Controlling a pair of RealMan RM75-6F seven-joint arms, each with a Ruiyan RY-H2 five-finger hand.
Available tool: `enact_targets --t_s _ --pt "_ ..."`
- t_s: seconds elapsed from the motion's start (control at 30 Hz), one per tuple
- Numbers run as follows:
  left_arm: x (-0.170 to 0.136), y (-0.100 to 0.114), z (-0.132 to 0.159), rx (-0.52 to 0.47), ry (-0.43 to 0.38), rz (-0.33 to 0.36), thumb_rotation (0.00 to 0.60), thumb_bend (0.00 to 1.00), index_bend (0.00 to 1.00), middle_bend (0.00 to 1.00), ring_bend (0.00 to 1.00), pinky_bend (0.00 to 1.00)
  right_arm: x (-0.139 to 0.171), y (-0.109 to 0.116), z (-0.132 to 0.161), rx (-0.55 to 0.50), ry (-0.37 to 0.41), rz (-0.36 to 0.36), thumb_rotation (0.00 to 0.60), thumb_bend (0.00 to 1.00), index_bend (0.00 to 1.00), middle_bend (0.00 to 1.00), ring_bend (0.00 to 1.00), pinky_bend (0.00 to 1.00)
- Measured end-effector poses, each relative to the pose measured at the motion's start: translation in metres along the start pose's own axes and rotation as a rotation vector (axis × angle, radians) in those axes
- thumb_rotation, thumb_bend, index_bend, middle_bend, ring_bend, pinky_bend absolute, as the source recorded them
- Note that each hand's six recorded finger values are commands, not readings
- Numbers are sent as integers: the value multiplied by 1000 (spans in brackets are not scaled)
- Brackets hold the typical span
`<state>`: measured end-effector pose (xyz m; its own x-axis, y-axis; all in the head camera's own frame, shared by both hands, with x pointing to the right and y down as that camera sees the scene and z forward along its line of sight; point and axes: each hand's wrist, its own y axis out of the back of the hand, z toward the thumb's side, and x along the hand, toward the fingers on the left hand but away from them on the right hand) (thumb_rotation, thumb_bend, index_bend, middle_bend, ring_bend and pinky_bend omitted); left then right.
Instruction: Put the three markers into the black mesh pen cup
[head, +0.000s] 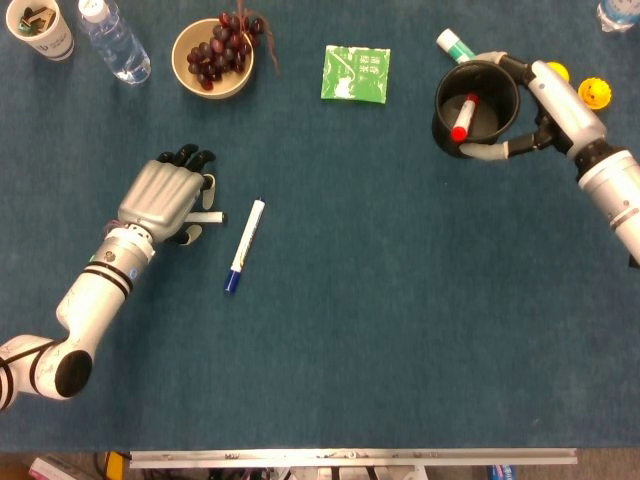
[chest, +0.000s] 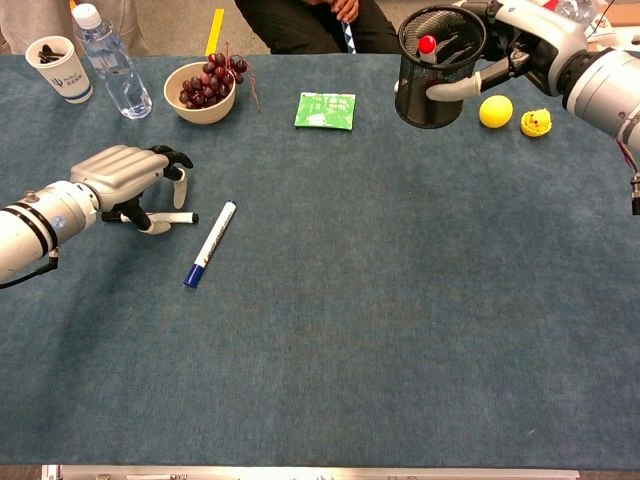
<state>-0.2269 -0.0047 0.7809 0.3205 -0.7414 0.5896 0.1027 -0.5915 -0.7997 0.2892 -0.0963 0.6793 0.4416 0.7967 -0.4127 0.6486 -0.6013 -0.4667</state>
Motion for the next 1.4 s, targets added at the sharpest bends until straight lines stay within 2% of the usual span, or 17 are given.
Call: enact_targets --t_s 0.7,1.07,1.4 --pt "8 -5 3 12 4 -38 600 272 520 137 91 205 2 4 -6 -11 -11 -7 600 363 519 451 343 294" --pt "10 -8 5 8 2 -48 600 295 576 142 91 205 3 6 -9 -12 -16 -13 600 364 519 451 343 294" --pt "10 0 4 -77 7 -28 600 295 630 183 91 205 3 3 -9 -7 -17 -4 600 362 519 451 343 294"
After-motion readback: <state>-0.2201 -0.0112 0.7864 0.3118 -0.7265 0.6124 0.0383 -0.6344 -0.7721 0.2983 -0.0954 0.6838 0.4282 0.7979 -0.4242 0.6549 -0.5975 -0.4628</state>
